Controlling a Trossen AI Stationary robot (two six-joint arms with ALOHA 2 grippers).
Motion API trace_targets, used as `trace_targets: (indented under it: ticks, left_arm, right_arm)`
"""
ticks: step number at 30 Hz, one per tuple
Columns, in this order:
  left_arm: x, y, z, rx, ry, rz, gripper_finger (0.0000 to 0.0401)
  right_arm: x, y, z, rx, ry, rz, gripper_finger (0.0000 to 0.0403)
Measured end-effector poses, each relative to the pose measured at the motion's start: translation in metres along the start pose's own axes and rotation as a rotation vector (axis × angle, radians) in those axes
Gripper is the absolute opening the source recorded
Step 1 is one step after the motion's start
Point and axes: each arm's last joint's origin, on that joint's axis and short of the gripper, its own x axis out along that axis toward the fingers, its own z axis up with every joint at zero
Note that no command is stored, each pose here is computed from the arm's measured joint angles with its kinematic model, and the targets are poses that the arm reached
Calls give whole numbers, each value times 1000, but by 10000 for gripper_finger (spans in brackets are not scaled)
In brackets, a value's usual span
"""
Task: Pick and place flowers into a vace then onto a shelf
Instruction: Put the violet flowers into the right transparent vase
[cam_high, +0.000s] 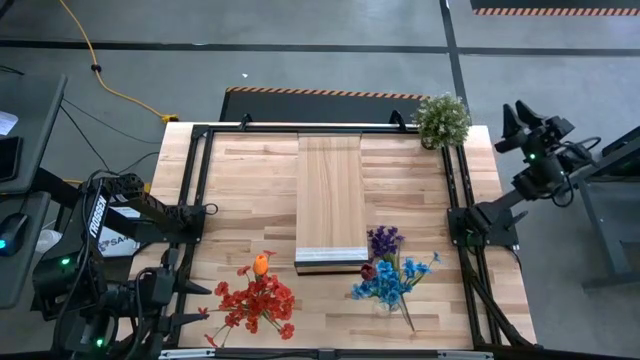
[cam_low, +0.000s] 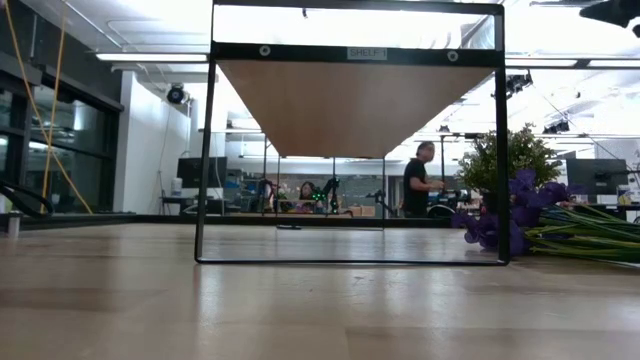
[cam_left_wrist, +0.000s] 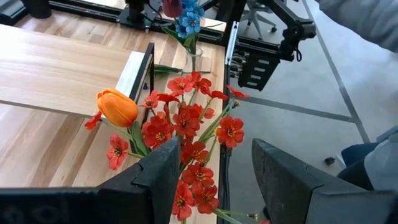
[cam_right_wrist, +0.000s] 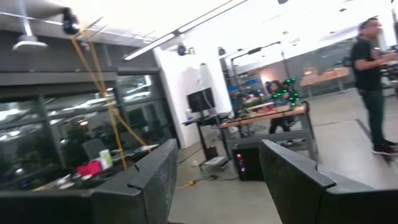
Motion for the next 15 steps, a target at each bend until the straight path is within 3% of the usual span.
trace_targets:
  ticks: [15]
  left_arm:
    - [0, 2, 1, 9, -48, 26, 232]
  right_arm:
    - [-7, -6, 2, -43, 7, -109, 216]
